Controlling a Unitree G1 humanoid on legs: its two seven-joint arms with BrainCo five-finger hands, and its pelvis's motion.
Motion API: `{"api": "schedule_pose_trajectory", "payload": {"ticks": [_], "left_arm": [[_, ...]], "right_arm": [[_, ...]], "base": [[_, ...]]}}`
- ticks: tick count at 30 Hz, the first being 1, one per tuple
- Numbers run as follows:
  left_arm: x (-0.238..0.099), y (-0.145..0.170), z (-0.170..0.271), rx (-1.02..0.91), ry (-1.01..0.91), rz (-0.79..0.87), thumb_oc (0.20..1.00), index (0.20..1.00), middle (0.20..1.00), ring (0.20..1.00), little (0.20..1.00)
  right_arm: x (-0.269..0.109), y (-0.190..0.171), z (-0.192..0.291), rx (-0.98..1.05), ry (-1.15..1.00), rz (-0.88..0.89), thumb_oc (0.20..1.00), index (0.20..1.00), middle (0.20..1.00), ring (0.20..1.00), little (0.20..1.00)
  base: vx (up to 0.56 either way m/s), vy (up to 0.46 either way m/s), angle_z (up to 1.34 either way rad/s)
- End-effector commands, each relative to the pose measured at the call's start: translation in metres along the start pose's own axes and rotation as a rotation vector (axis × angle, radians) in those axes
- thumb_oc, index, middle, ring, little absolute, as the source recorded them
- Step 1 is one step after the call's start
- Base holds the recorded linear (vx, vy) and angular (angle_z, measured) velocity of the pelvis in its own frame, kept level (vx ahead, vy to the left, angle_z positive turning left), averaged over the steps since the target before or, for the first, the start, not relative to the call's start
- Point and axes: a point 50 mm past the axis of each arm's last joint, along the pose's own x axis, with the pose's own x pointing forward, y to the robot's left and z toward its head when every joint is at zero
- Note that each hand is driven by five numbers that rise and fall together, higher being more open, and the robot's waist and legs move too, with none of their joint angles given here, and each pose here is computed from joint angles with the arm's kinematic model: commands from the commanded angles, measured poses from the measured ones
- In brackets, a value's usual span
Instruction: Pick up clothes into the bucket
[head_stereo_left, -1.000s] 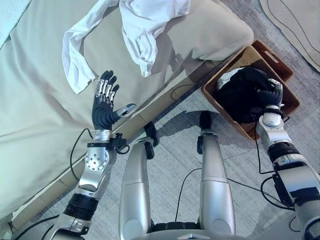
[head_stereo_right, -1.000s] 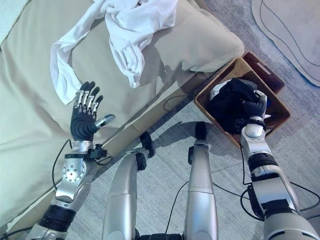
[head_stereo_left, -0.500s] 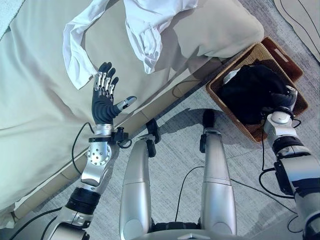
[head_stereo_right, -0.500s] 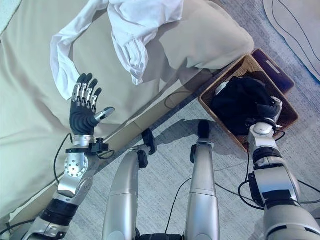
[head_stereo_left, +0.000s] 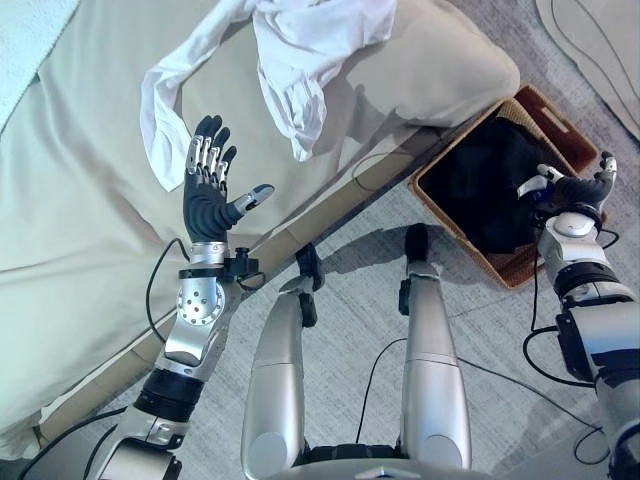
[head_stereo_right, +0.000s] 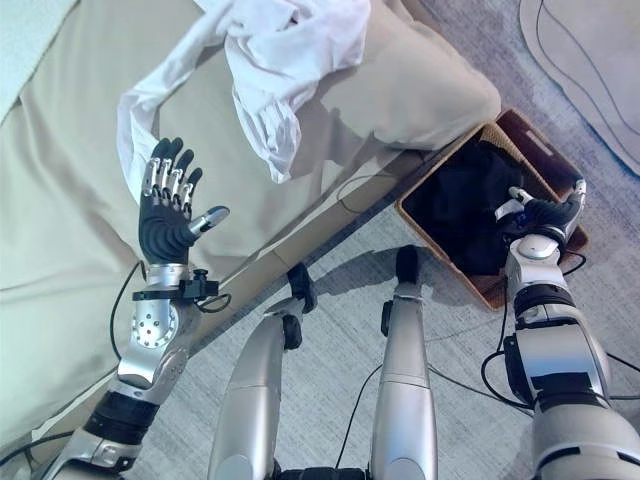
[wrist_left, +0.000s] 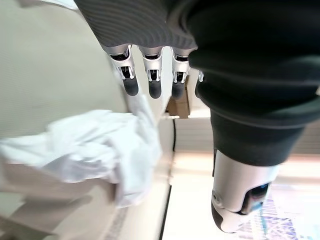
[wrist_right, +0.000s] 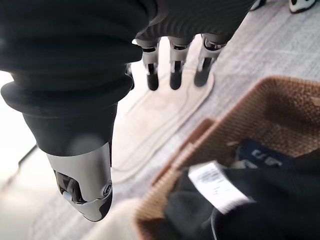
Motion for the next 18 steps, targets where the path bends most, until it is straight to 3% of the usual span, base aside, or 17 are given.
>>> {"api": "schedule_pose_trajectory", "payload": {"ticks": [1,10,14,18], "left_arm": [[-0.011,0.007,-0.008,0.026,0.021,0.025,1.000,1.000,1.000,1.000,1.000],[-0.018,0.020,-0.024,0.151,0.090,0.068,1.000,1.000,1.000,1.000,1.000],[-0.017,0.024,-0.035,0.243,0.129,0.050,1.000,1.000,1.000,1.000,1.000],[-0.011,0.026,-0.052,0.360,0.186,0.038,1.000,1.000,1.000,1.000,1.000]], "right_arm": [[-0.023,0.001,-0.044,0.008,0.025,0.051,1.000,1.000,1.000,1.000,1.000],[-0.076,0.023,-0.077,0.130,0.003,0.209,1.000,1.000,1.000,1.000,1.000],[-0.112,0.038,-0.089,0.204,0.011,0.384,1.000,1.000,1.000,1.000,1.000],[-0.146,0.054,-0.100,0.131,-0.003,0.592,1.000,1.000,1.000,1.000,1.000]], "base": [[0.02,-0.029,0.12],[0.07,-0.037,0.11],[0.07,-0.019,0.07],[0.06,-0.016,0.14]]}}
